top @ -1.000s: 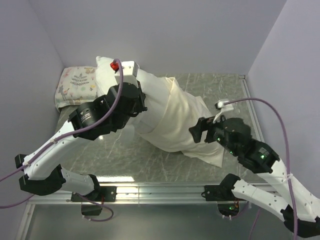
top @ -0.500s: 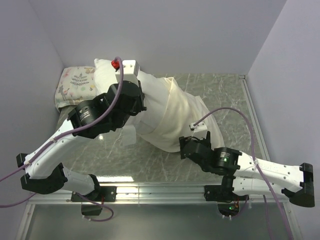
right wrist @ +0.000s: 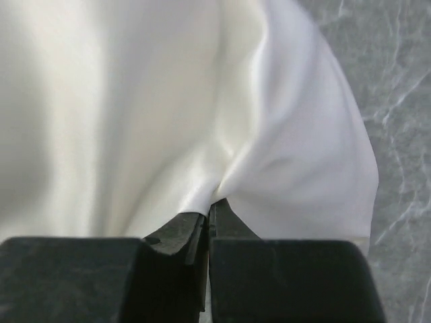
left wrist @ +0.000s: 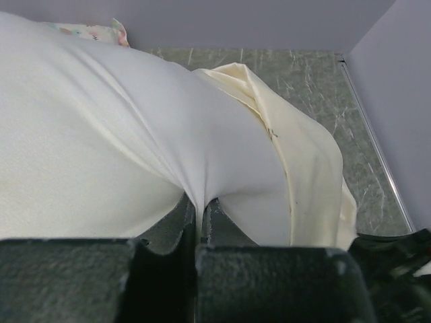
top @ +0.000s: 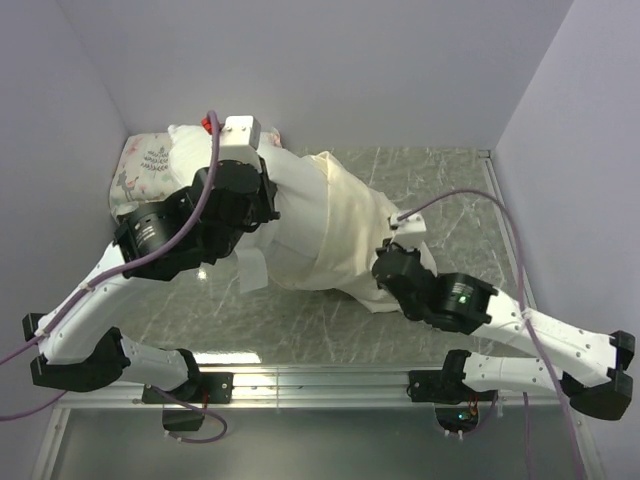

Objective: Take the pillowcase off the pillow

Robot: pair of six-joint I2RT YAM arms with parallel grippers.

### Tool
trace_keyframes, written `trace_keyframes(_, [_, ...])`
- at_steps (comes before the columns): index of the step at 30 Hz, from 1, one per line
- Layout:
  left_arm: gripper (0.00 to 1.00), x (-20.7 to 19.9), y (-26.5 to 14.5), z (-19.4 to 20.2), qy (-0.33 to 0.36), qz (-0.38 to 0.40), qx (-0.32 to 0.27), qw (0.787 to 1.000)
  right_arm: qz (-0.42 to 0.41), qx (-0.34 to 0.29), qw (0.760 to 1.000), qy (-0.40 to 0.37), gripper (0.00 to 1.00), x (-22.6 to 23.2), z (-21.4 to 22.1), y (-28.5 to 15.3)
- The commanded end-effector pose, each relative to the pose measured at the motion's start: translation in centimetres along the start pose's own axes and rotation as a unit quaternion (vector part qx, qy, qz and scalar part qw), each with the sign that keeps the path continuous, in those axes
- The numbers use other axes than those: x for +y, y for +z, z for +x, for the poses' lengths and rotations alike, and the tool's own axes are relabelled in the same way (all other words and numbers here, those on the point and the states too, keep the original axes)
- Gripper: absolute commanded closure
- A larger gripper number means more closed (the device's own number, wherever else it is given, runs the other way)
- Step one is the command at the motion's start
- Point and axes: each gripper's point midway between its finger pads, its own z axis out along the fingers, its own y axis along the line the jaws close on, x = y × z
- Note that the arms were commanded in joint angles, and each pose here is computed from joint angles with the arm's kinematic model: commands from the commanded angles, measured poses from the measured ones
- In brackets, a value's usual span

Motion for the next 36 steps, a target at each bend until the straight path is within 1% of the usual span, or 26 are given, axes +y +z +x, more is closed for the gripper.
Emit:
trace_keyframes(1, [0.99,1.7,-3.7,-6.5,-0.088,0.011,-0.095,0.992,0.008,-0.093,0.994,0.065,1.0,-2.3,-9.5,-3.8])
trace_keyframes(2, [1.0,2.3,-3.8,-6.5,-0.086,0.0,-0.095,0.992,0.017,-0.103,0.992,0.07,1.0,-3.1,-11.0,-4.5])
trace_keyframes(3, [1.0,2.6,-4.0,-6.5,-0.088,-0.001,-0.096,0.991,0.009,-0.13,0.986,0.101,1.0,-3.9,-14.4,-6.2])
trace_keyframes(5, [1.0,2.8,-3.7,-6.0,-0.086,-0.01,-0.094,0.992,0.019,-0.14,0.985,0.101,1.0,-5.0,-17.6,-6.1])
trace_keyframes(6, [1.0,3.0,-3.7,-5.7,-0.085,-0.015,-0.092,0.992,-0.002,-0.16,0.98,0.12,1.0,-5.0,-20.5,-7.5])
trace_keyframes(7, [1.0,3.1,-3.6,-5.5,-0.089,-0.019,-0.09,0.992,-0.02,-0.14,0.985,0.095,1.0,-3.1,-20.9,-6.0])
trace_keyframes(9, [0.99,3.5,-2.9,-4.3,-0.08,-0.033,-0.083,0.993,-0.03,-0.144,0.985,0.092,1.0,-2.2,-23.0,-5.1])
trace_keyframes(10, [0.97,3.7,-2.6,-3.8,-0.082,-0.04,-0.081,0.992,-0.058,-0.112,0.99,0.071,1.0,0.4,-22.3,-2.5])
trace_keyframes(11, [0.96,4.0,-1.9,-2.6,-0.072,-0.053,-0.072,0.993,-0.076,-0.103,0.99,0.067,1.0,1.8,-22.1,-1.4])
trace_keyframes(13, [0.92,5.0,-0.6,-1.9,-0.083,-0.059,-0.064,0.993,-0.106,-0.05,0.992,0.044,1.0,5.2,-19.1,2.7])
trace_keyframes(14, [0.91,5.6,0.9,0.4,-0.07,-0.066,-0.04,0.995,-0.115,-0.043,0.991,0.045,1.0,6.3,-18.4,4.2])
trace_keyframes(15, [0.88,6.9,1.7,0.7,-0.086,-0.06,-0.031,0.994,-0.117,-0.015,0.992,0.033,1.0,7.2,-16.0,6.1])
trace_keyframes(16, [0.82,6.9,2.7,0.9,-0.095,-0.044,-0.031,0.994,-0.123,0.014,0.992,0.024,1.0,8.5,-13.8,8.4])
trace_keyframes(17, [0.8,7.9,4.4,3.6,-0.087,-0.052,-0.005,0.995,-0.149,0.025,0.988,0.027,1.0,10.1,-12.7,9.8])
trace_keyframes(18, [0.77,9.8,5.4,4.0,-0.095,-0.069,-0.001,0.993,-0.156,0.049,0.986,0.021,1.0,10.9,-10.6,11.3])
trace_keyframes(19, [0.71,9.4,6.5,4.9,-0.096,-0.045,0.013,0.994,-0.158,0.08,0.984,0.011,1.0,12.2,-7.9,14.0])
trace_keyframes(21, [0.65,11.7,9.1,8.0,-0.091,-0.069,0.054,0.992,-0.176,0.119,0.977,0.003,1.0,13.9,-5.0,16.2])
trace_keyframes(22, [0.54,11.5,9.7,9.0,-0.086,-0.057,0.072,0.992,-0.172,0.146,0.974,-0.001,1.0,14.6,-2.5,18.0])
trace_keyframes(24, [0.37,11.8,10.8,9.4,-0.081,-0.051,0.08,0.992,-0.182,0.152,0.971,0.003,1.0,15.6,-1.5,19.3])
trace_keyframes(25, [0.25,11.2,10.6,8.0,-0.077,-0.041,0.067,0.994,-0.182,0.161,0.97,0.001,1.0,16.0,-0.5,20.3])
trace_keyframes(28, [0.15,10.2,9.6,5.2,-0.07,-0.018,0.042,0.997,-0.174,0.161,0.971,-0.003,1.0,16.4,-0.7,21.7])
trace_keyframes(29, [0.14,9.7,8.9,3.7,-0.067,-0.008,0.031,0.997,-0.174,0.157,0.972,0.001,1.0,16.5,-1.6,21.9])
trace_keyframes(30, [0.13,9.1,8.5,3.9,-0.059,-0.005,0.039,0.997,-0.174,0.158,0.972,0.001,1.0,16.5,-1.8,22.2])
trace_keyframes(31, [0.02,8.6,8.1,3.7,-0.052,0.0,0.037,0.998,-0.175,0.163,0.971,0.002,1.0,16.7,-1.5,22.5])
trace_keyframes(34, [0.01,7.8,7.4,5.1,-0.027,-0.011,0.048,0.998,-0.18,0.159,0.971,0.015,1.0,16.7,-2.7,23.1])
trace_keyframes(36, [0.01,8.1,7.8,7.2,-0.014,-0.022,0.065,0.998,-0.183,0.158,0.97,0.021,1.0,16.7,-3.0,23.0])
